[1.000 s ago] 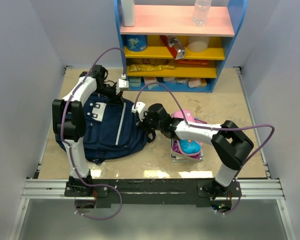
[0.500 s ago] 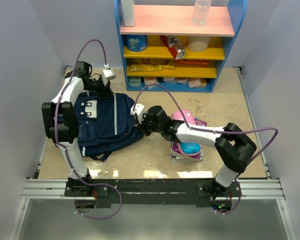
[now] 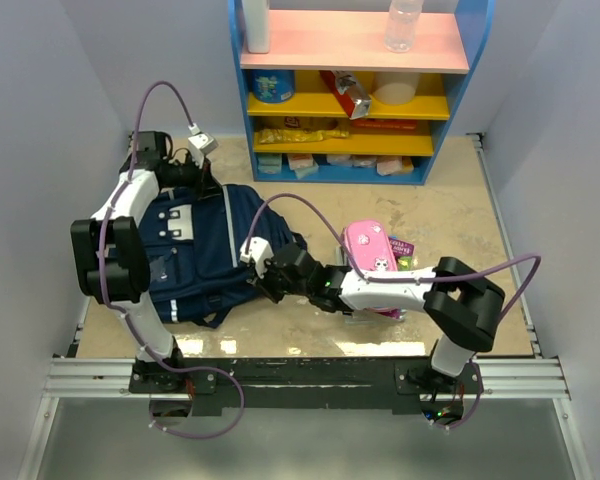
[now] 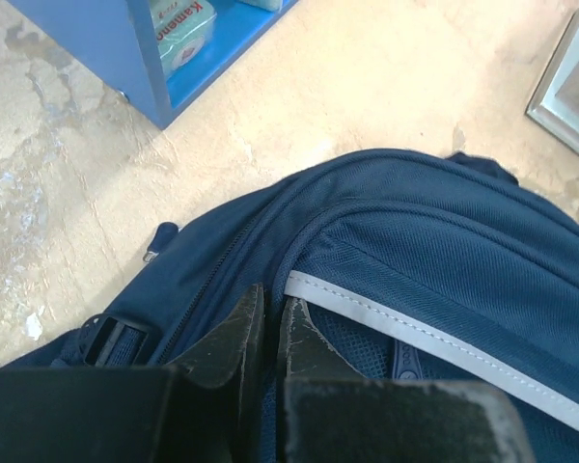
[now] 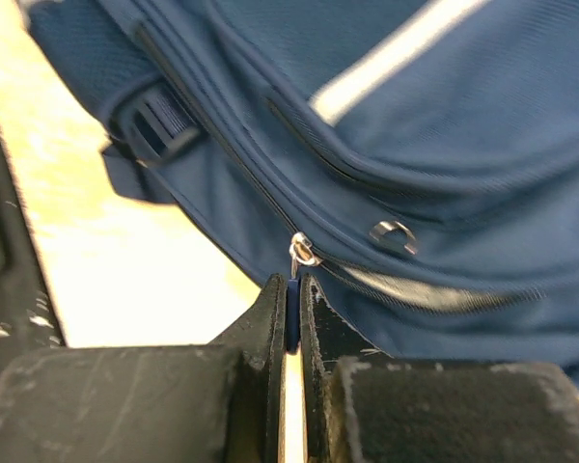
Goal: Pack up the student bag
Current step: Unzip the student bag at the center of the board.
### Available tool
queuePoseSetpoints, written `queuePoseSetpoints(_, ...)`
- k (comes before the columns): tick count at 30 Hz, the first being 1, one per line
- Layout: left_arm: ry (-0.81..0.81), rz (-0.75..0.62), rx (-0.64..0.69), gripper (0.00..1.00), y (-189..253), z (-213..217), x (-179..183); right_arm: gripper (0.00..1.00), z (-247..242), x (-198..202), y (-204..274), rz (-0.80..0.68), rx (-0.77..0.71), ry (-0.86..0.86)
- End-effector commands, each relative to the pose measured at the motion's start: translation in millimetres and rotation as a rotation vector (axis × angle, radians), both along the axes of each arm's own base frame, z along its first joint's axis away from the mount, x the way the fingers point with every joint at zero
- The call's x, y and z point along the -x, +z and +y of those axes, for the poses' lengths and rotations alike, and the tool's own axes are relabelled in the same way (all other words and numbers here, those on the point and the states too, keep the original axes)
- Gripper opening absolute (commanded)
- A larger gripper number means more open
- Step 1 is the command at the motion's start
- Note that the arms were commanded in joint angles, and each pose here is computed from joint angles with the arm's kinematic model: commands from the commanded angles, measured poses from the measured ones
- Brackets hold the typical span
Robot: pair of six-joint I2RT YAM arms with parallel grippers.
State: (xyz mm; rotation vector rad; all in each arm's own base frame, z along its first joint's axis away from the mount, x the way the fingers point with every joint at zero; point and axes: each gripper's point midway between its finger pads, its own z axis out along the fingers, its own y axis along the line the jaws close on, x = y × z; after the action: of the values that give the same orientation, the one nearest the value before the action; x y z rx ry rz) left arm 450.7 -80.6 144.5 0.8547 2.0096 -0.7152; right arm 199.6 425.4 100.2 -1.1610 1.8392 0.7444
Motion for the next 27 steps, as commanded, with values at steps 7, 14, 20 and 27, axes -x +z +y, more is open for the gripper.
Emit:
queuePoseSetpoints(7, 0.084, -0.275, 0.036, 0.00, 80, -6, -23, 0.00, 78, 73, 24, 0.120, -0.146, 0.225)
queuePoseSetpoints(14, 0.009, -0.289, 0.045, 0.00, 87, -24, -11, 0.00, 99, 70, 46, 0.089, -0.162, 0.252)
queuePoseSetpoints(20, -0.231, -0.308, 0.046, 0.00, 86, -33, 24, 0.99, 57, 48, 82, 0.053, -0.173, 0.120)
queuePoseSetpoints(27, -0.501, -0.298, 0.122, 0.00, 99, -35, 69, 0.99, -21, -15, 153, 0.021, -0.313, -0.134)
